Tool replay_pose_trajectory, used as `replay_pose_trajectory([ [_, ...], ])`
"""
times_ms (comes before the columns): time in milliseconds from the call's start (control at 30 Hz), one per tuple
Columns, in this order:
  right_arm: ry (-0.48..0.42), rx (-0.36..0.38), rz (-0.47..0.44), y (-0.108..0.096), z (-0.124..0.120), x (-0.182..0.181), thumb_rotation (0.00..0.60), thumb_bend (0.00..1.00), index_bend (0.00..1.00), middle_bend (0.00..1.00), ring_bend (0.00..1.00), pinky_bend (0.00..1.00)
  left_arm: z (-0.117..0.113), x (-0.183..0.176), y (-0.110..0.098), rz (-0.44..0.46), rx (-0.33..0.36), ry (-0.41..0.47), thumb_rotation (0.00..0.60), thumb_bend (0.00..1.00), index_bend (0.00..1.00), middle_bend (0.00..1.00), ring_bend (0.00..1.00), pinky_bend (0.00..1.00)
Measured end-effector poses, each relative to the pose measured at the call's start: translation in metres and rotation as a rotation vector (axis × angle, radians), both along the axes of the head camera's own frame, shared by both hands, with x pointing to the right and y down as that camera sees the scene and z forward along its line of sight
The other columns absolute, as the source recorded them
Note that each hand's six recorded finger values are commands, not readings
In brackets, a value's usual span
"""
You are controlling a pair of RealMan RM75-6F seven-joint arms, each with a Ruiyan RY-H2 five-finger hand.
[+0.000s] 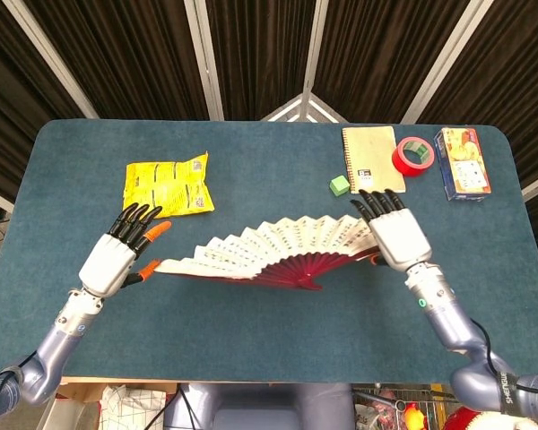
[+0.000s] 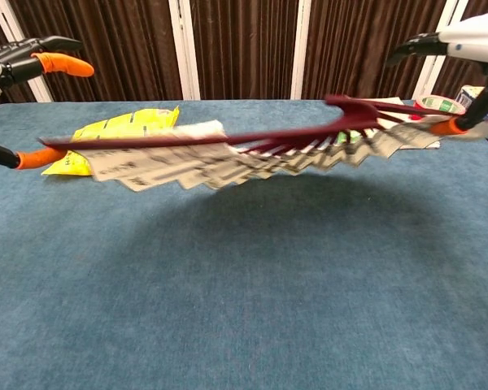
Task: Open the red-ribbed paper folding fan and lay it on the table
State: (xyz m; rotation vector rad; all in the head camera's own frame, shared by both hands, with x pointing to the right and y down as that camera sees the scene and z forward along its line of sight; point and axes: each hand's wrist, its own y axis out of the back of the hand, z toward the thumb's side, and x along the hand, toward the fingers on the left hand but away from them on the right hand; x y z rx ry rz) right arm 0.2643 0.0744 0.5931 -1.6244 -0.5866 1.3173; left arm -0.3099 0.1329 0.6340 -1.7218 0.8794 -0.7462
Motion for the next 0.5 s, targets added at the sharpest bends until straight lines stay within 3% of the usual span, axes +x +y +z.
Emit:
replay_pose_trajectory([
  [367,0.434,0.194,-0.128,-0.015,-0.016,0.033,0.600,0.29,0.11,0.08,0.10,0.09,0.010,0.004,0.006,0.003,-0.023,-0.008,0.600,0.39,0.17,0.00,0.00,0.00],
  [500,0.489,0.278,-0.127,-0.020,-0.027,0.034,0.600,0.29,0.11,0.08,0.10,0.09,0.011,0.000,0.014,0.001,-0.039,-0.007,0.600,0.39,0.17,0.00,0.00,0.00],
])
